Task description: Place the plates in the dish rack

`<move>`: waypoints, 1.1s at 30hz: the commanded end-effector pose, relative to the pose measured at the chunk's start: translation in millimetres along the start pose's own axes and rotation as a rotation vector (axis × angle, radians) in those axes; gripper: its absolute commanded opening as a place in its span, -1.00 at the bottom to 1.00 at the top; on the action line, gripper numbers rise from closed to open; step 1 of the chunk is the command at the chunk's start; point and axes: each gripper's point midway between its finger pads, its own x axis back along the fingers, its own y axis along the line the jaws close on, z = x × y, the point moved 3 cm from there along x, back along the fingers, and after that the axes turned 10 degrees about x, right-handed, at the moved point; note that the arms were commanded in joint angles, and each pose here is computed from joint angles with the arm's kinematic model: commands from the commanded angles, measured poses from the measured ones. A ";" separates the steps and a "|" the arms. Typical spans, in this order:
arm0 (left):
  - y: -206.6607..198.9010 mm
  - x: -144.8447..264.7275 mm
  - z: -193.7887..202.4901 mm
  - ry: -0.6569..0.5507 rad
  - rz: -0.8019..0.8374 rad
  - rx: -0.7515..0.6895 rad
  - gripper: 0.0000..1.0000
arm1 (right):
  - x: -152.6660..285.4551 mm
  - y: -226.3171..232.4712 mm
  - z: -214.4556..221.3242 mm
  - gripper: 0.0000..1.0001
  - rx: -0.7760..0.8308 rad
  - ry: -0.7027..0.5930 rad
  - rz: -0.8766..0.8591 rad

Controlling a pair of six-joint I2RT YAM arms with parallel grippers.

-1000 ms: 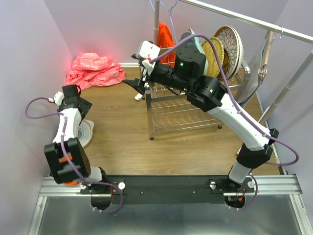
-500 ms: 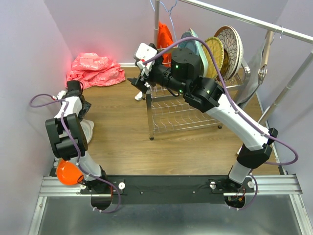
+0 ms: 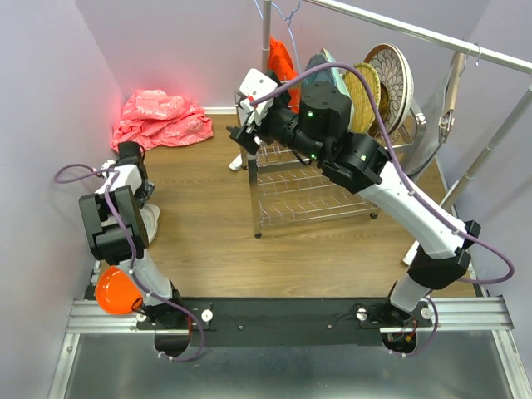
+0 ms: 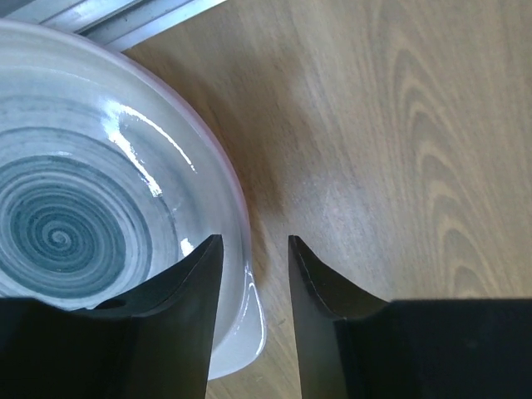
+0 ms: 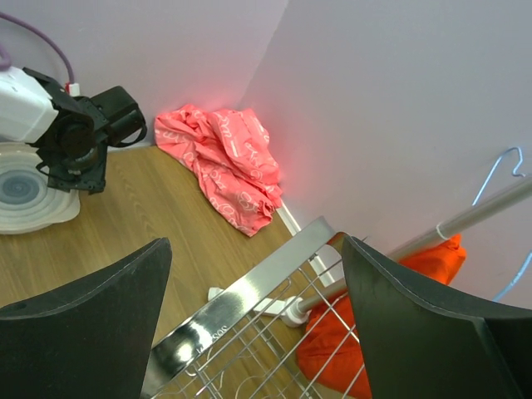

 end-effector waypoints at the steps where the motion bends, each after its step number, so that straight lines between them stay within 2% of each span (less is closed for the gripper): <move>1: 11.7 -13.2 4.1 -0.011 -0.044 -0.004 -0.30 | 14.5 -9.8 -2.3 0.82 -0.003 0.018 0.046; 2: 12.0 -13.6 6.6 -0.001 -0.038 -0.007 -0.47 | 15.7 -10.2 -2.8 0.82 -0.003 0.019 0.049; 3: 11.0 -13.6 8.5 0.004 -0.032 -0.009 -0.49 | 17.4 -11.8 -3.3 0.82 -0.005 0.020 0.056; 4: 8.5 -11.9 8.9 0.007 -0.019 -0.011 -0.58 | 17.7 -11.6 -1.1 0.82 -0.003 0.027 0.057; 7: -3.2 -5.6 11.2 0.019 0.029 -0.025 -0.66 | 21.1 -12.8 -1.9 0.82 -0.002 0.027 0.062; 13: -58.1 22.0 26.4 0.045 0.191 -0.118 -0.81 | 27.2 -14.7 -0.6 0.81 -0.003 0.036 0.073; 18: -114.5 45.3 52.0 0.059 0.297 -0.232 -0.85 | 36.9 -20.4 -5.2 0.81 -0.007 0.026 0.091; 23: -147.4 41.8 85.3 0.116 0.356 -0.357 -0.87 | 45.5 -28.6 -14.3 0.81 -0.009 0.003 0.111; 25: -153.0 39.0 110.0 0.146 0.362 -0.423 -0.88 | 48.3 -32.6 -17.5 0.81 -0.007 -0.004 0.121; 33: -162.2 36.5 122.2 0.144 0.382 -0.537 -0.83 | 55.2 -34.4 -22.0 0.81 -0.011 -0.023 0.120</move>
